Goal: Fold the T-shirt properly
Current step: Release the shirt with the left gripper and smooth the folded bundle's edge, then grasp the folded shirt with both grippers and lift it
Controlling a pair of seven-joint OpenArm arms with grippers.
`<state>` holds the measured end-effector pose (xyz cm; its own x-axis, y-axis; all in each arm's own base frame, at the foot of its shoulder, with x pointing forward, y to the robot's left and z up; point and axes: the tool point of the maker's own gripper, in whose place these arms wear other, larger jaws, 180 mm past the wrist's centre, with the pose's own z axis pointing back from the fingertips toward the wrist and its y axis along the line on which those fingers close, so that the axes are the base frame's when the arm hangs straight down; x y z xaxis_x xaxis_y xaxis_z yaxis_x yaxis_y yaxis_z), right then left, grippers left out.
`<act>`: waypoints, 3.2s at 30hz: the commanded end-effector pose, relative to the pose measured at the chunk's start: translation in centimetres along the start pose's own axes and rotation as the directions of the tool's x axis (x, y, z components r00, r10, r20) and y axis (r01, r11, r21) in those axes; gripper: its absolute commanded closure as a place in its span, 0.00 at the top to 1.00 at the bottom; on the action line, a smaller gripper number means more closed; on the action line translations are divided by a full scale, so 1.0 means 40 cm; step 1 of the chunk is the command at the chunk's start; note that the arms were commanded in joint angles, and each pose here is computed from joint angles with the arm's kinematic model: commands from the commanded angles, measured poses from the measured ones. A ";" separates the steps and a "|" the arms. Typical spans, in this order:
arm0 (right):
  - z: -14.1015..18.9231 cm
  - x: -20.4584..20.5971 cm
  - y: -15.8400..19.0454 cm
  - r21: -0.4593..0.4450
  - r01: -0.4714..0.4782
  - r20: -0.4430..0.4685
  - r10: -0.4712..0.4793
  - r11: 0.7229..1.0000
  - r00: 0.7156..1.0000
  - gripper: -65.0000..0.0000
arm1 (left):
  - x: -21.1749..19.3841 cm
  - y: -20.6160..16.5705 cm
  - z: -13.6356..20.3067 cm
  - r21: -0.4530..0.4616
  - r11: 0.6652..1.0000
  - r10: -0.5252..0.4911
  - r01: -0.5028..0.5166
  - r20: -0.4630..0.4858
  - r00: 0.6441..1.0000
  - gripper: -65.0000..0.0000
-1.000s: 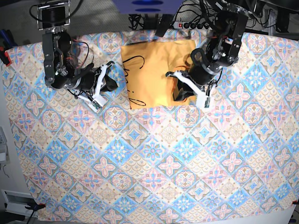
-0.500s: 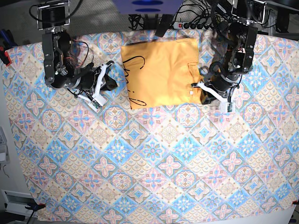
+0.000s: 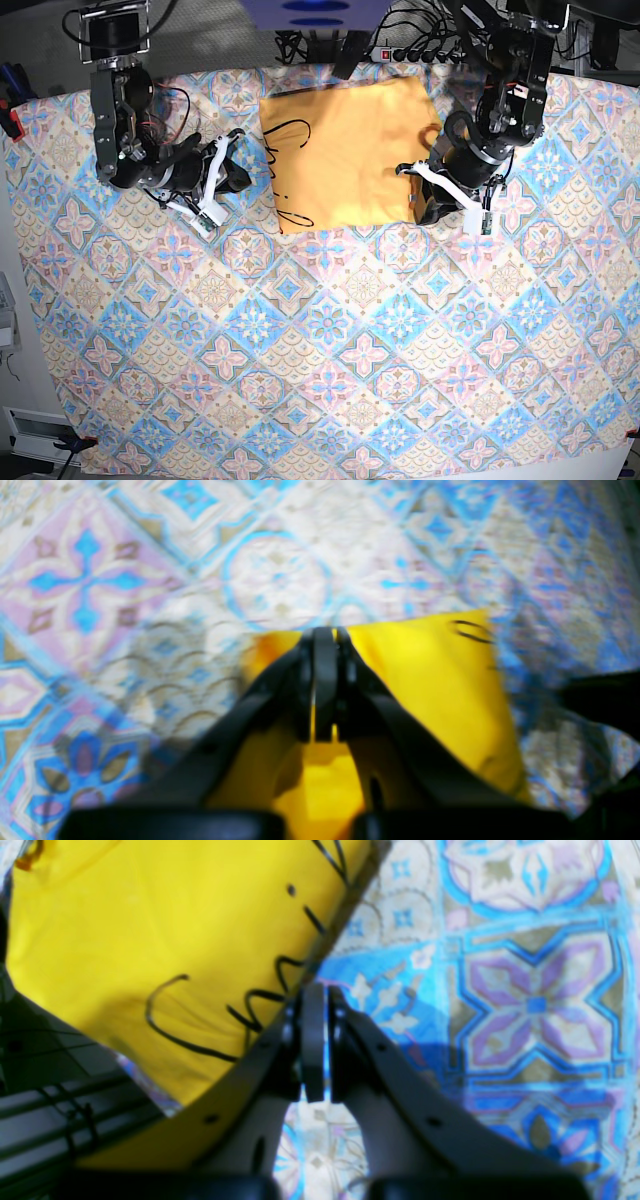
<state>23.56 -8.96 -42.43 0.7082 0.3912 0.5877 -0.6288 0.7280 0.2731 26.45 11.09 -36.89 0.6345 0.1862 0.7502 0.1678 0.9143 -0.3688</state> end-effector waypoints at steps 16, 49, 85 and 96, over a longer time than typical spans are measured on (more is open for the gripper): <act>-0.039 0.239 0.060 0.066 -0.258 0.115 0.250 0.964 0.961 0.19 | -0.205 -0.118 0.080 -0.151 0.987 0.022 -0.057 -0.220 0.975 0.00; -0.303 0.232 0.094 0.066 -0.530 -0.036 0.533 0.846 0.846 0.13 | -0.337 -0.063 0.069 -0.088 0.995 -0.075 0.045 -0.372 0.925 0.00; -0.107 0.004 0.030 0.028 -0.626 -0.189 0.619 0.780 0.763 0.01 | -0.062 -0.021 -0.285 -0.033 0.949 -0.313 0.312 -0.182 0.932 0.00; -0.004 0.086 0.011 -0.138 -0.568 -0.076 0.563 0.811 0.823 0.02 | 0.046 -0.008 -0.146 0.014 0.949 -0.314 0.315 -0.022 0.949 0.00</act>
<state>25.20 -7.68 -41.36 0.2744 0.7900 0.5483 -0.8699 0.4470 -0.2085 30.74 8.97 -40.22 0.6128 -0.1261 0.7801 0.3423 0.9321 -0.1182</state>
